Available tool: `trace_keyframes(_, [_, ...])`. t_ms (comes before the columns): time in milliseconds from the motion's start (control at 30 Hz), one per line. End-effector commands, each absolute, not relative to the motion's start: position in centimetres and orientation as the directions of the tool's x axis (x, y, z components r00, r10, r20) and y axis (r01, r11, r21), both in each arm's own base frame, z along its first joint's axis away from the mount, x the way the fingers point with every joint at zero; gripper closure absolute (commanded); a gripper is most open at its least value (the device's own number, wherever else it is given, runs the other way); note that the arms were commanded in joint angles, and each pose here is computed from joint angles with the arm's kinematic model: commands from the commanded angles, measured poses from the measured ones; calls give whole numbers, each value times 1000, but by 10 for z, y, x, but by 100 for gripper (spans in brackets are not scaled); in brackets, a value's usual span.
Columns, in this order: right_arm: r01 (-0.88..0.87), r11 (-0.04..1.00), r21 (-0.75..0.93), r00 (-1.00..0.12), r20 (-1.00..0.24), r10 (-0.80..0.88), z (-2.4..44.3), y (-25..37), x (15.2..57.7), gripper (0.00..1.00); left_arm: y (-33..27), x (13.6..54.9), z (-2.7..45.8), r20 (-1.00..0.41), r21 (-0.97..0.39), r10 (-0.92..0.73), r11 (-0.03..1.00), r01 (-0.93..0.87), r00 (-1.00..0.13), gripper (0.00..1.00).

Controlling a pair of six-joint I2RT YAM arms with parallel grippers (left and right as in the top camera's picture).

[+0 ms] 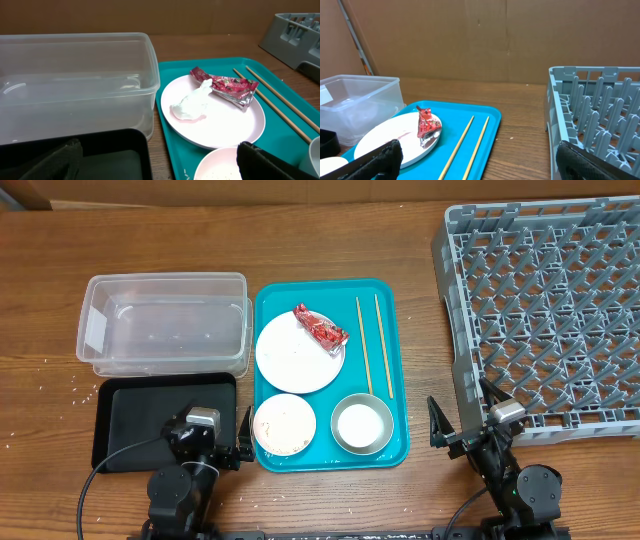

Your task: Sort waste into correct bins and load items into the dishwasher

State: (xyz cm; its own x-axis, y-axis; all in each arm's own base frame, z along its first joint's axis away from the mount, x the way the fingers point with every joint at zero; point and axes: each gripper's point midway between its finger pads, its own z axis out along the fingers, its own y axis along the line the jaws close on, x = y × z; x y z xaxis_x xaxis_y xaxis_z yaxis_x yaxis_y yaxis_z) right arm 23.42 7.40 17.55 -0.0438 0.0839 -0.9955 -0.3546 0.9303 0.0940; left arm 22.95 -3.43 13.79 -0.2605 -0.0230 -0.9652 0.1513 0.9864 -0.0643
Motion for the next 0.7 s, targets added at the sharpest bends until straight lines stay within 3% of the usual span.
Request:
trace_keyframes(0, [-340, 936, 90, -39, -996, 82, 173, 71, 235, 0, -32, 230, 138, -968, -46, -7, 988, 148, -251, 0])
trace_keyframes(200, [-340, 936, 93, -40, -996, 84, 173, 71, 235, 0, -37, 229, 139, -968, -59, -14, 983, 173, -251, 0])
trace_keyframes(300, [-417, 904, 95, -22, -995, 94, 180, 84, 230, 0, -57, 225, 144, -964, -147, -76, 952, 270, -256, 0])
trace_keyframes(367, [-482, 871, 97, -7, -994, 107, 189, 94, 224, 0, -67, 224, 157, -970, -172, -102, 929, 328, -219, 0])
trace_keyframes(567, [-466, 859, 212, -76, -977, 200, 233, 91, 210, 0, -70, 215, 228, -987, -162, -147, 913, 375, -68, 0])
trace_keyframes(667, [-405, 882, 243, -173, -967, 187, 269, 82, 201, 0, -70, 211, 264, -978, -187, -141, 914, 360, -151, 0])
